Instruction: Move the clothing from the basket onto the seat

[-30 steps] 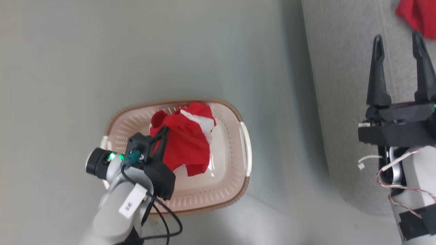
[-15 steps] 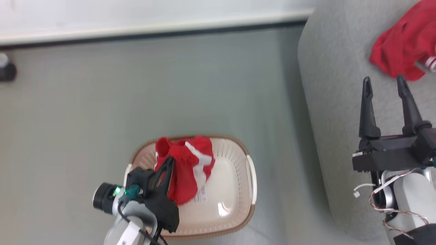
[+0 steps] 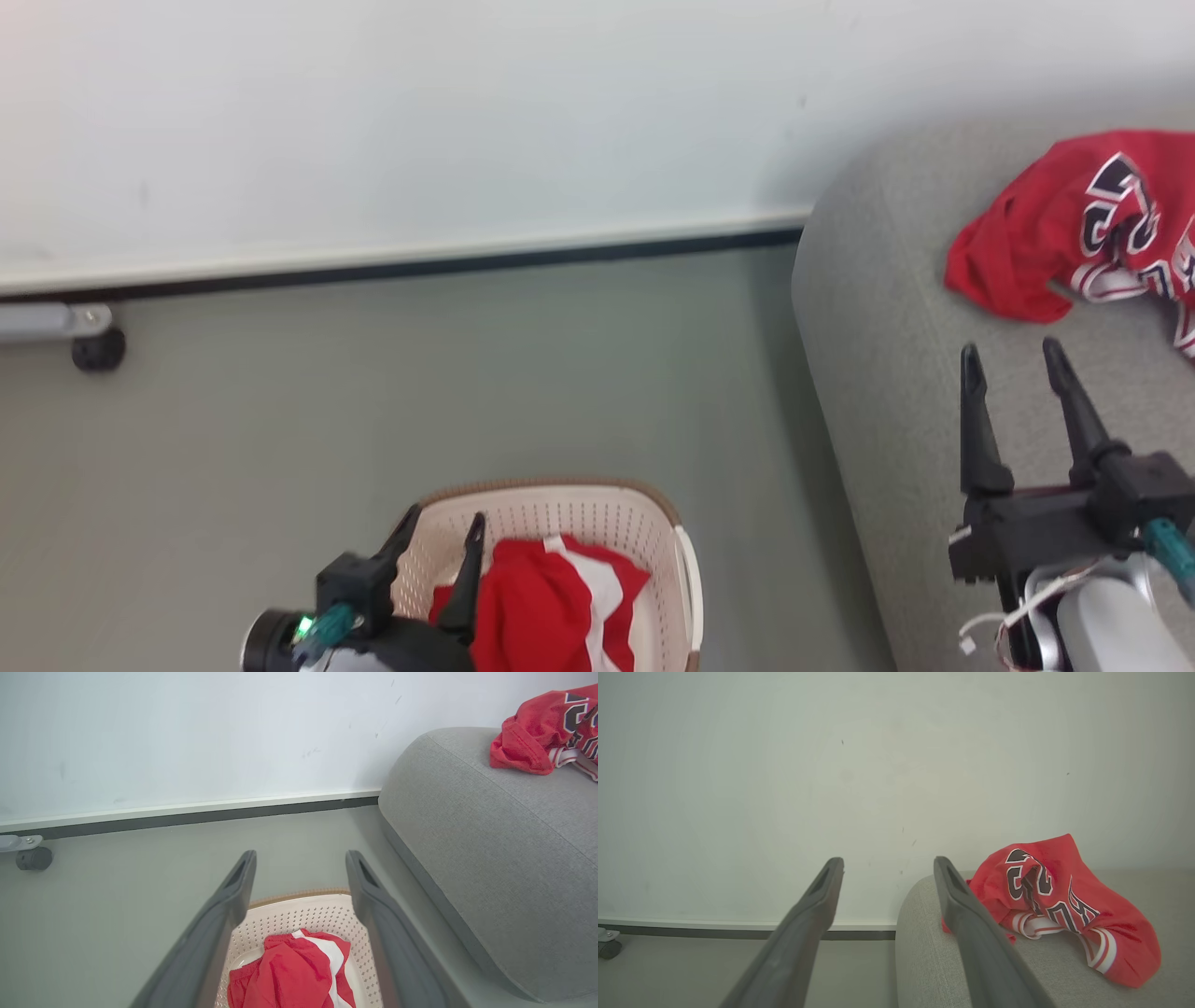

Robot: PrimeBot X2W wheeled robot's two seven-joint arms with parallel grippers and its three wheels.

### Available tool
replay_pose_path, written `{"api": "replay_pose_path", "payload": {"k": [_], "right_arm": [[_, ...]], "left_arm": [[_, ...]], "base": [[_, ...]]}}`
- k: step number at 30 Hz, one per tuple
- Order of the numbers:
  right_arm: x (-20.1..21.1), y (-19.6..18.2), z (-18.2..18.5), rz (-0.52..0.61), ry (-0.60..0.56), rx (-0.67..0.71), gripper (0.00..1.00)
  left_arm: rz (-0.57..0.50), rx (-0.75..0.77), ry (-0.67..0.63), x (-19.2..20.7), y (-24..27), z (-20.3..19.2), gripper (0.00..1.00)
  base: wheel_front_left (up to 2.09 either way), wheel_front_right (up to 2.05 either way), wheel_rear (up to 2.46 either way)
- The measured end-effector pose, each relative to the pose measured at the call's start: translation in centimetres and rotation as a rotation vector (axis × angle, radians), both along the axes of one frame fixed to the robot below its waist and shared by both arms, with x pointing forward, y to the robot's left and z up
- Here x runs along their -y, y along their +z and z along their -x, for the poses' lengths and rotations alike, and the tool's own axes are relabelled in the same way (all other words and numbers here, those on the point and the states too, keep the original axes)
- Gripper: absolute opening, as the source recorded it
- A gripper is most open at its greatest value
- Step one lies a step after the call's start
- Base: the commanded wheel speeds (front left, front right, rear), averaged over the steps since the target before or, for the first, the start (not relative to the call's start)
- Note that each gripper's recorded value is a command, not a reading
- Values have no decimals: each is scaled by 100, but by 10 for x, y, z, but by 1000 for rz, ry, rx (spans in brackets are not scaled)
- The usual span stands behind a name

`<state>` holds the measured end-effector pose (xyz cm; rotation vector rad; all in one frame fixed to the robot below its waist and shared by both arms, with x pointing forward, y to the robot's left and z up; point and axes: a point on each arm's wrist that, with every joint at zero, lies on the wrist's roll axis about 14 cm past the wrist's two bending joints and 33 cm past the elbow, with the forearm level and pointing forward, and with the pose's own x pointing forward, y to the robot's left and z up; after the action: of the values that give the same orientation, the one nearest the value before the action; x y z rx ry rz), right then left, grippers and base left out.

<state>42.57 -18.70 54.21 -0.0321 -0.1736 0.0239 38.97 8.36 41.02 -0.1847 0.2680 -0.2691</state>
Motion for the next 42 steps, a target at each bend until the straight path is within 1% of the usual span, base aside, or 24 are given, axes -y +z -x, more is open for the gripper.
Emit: {"api": "replay_pose_path", "payload": {"k": [5,8,13,17,21,27,42], "right_arm": [[1,5,25,-5,-3,12,100],[2,5,35,-8,-7,12,100],[1,13,57,-15,1,40,100],[3,15,70,-21,-7,51,100],[6,6,82,-39,-21,27,100],[8,-2,88,-50,-31,3,100],[7,-11,84,-66,-26,-34,100]], "left_arm": [[10,37,91,-24,14,15,100],[0,55,130,-37,19,20,100],[-22,128,205,-63,41,29,100],[-30,179,239,-74,56,32,100],[-22,230,253,-78,72,32,100],[-19,270,281,-86,85,36,100],[-18,306,308,-93,96,42,100]], "base": [[0,0,0],[0,0,0],[0,0,0],[0,0,0],[0,0,0],[0,0,0],[0,0,0]]}}
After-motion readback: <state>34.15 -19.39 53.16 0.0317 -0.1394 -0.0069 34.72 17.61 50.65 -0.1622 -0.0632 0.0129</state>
